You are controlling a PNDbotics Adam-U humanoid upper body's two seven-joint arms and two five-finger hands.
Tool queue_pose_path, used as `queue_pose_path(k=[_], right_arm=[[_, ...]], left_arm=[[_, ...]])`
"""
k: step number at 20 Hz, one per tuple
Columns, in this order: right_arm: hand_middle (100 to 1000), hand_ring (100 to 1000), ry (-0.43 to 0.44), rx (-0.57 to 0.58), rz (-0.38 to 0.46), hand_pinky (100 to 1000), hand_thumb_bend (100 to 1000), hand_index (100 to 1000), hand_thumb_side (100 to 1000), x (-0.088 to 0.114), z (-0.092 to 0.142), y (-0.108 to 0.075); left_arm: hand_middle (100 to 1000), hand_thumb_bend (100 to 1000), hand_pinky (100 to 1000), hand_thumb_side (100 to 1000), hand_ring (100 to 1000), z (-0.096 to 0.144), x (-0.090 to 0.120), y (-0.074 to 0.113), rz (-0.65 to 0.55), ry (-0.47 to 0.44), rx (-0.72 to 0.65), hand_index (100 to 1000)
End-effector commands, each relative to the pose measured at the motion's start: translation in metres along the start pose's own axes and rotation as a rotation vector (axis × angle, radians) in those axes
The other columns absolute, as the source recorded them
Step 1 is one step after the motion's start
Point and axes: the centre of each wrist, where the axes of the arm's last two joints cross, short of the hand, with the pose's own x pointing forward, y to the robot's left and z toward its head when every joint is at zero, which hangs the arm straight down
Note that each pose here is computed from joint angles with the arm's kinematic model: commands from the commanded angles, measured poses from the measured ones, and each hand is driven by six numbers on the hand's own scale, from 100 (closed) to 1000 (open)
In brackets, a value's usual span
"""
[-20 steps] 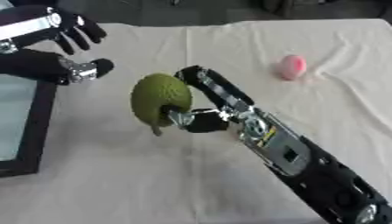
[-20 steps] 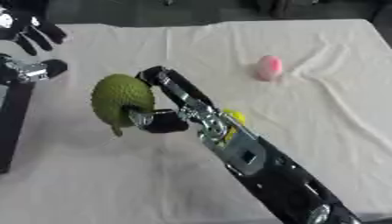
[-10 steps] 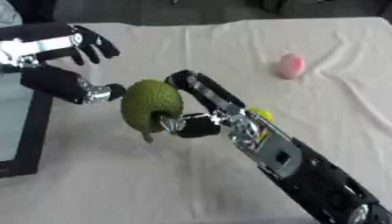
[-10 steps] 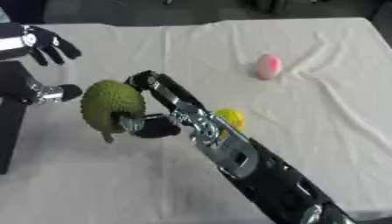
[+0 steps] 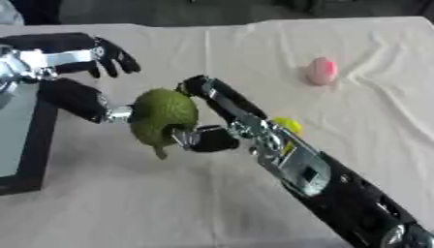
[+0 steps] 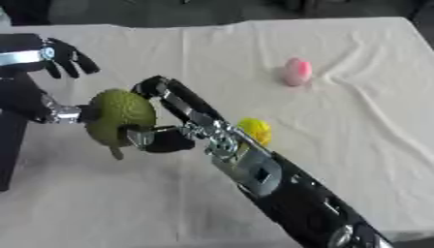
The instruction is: Pick up the objects with one hand, pass them to the other hand, and then place them into the box on the other side of the table.
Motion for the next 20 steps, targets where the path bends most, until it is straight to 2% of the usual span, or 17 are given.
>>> queue_pose_path(k=[1,6,10,20], right_arm=[[458,615,-0.063,-0.015,0.032,843,100,550,100,0.014,-0.008,-0.003],[443,596,-0.051,-0.034,0.052,826,100,535,100,0.014,-0.009,-0.003],[440,591,-0.010,-0.047,0.072,822,100,532,100,0.014,0.005,-0.011],[438,588,-0.010,-0.049,0.065,821,100,531,100,0.024,0.011,-0.018]], left_arm=[[807,434,770,621,797,0.002,0.003,0.007,-0.017,0.019,0.016,890],[804,392,765,627,795,0.004,0.009,0.006,-0.015,0.015,0.014,887],[801,385,762,637,792,0.017,0.019,0.011,-0.011,-0.014,0.052,886],[797,448,760,722,791,0.039,0.029,0.016,0.030,-0.055,0.030,883]])
